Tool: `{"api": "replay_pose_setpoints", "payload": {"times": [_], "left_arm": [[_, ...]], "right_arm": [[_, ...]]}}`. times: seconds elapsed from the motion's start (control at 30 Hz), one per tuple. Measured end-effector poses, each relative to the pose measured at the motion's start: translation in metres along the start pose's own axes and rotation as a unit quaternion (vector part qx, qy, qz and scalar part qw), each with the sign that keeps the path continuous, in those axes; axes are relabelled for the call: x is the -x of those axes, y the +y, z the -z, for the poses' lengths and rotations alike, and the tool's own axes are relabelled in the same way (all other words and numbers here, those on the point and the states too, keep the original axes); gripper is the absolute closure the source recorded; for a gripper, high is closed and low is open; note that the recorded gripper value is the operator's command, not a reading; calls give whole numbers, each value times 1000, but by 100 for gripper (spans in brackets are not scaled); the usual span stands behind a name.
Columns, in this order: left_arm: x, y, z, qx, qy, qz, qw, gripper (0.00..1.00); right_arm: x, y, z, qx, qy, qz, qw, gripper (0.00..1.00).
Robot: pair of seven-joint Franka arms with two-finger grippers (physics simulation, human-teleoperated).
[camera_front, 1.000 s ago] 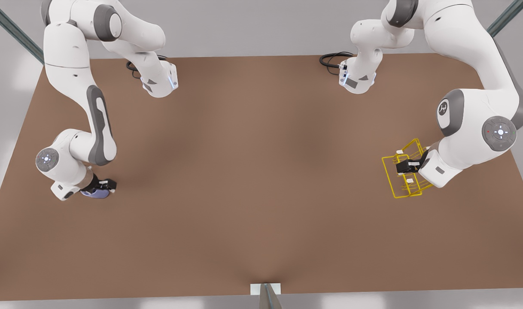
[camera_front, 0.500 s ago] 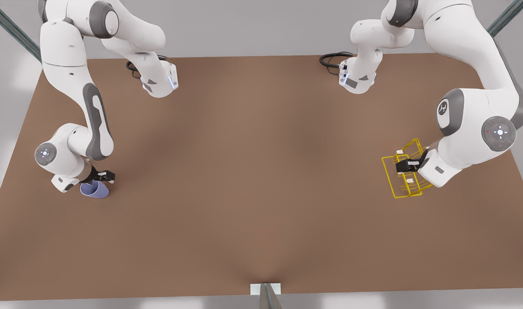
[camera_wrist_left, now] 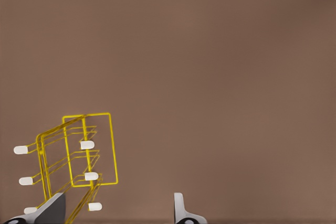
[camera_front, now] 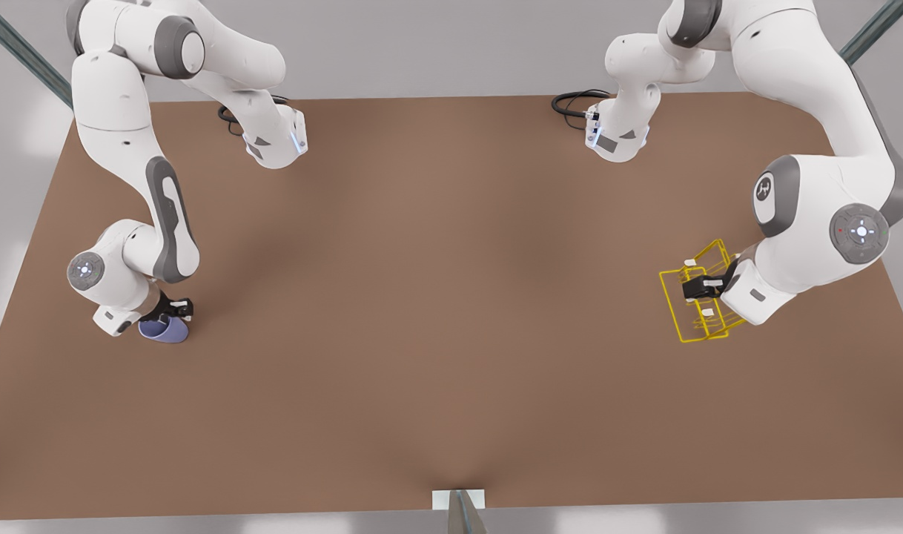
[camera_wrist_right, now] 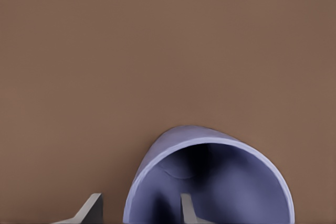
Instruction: Place the cup on the cup holder
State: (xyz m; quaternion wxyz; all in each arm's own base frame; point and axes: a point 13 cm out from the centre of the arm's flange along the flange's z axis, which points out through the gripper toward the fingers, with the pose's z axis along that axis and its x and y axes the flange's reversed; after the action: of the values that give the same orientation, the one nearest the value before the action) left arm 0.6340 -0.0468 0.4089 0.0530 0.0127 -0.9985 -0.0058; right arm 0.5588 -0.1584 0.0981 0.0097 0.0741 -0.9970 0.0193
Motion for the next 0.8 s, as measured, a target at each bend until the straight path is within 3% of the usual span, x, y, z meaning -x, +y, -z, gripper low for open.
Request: {"api": "replay_pose_setpoints", "payload": {"times": [0.07,0.1,0.43,0.63,0.8], "left_arm": [[0,0,-1,0,1,0,1000,0],[0,0,-1,0,1,0,1000,0],[0,0,2,0,-2,1,1000,0],[-1,-3,2,0,-2,-1,1000,0],[-1,-5,2,0,-1,-2,1000,0]], "right_arm": [[-3,-4,-2,0,0,5,1000,76],[-5,-7,-2,0,1,7,1000,79],[15,9,31,-2,-27,62,998,79],[104,172,121,25,-81,163,983,79],[117,298,124,106,-62,167,978,79]]}}
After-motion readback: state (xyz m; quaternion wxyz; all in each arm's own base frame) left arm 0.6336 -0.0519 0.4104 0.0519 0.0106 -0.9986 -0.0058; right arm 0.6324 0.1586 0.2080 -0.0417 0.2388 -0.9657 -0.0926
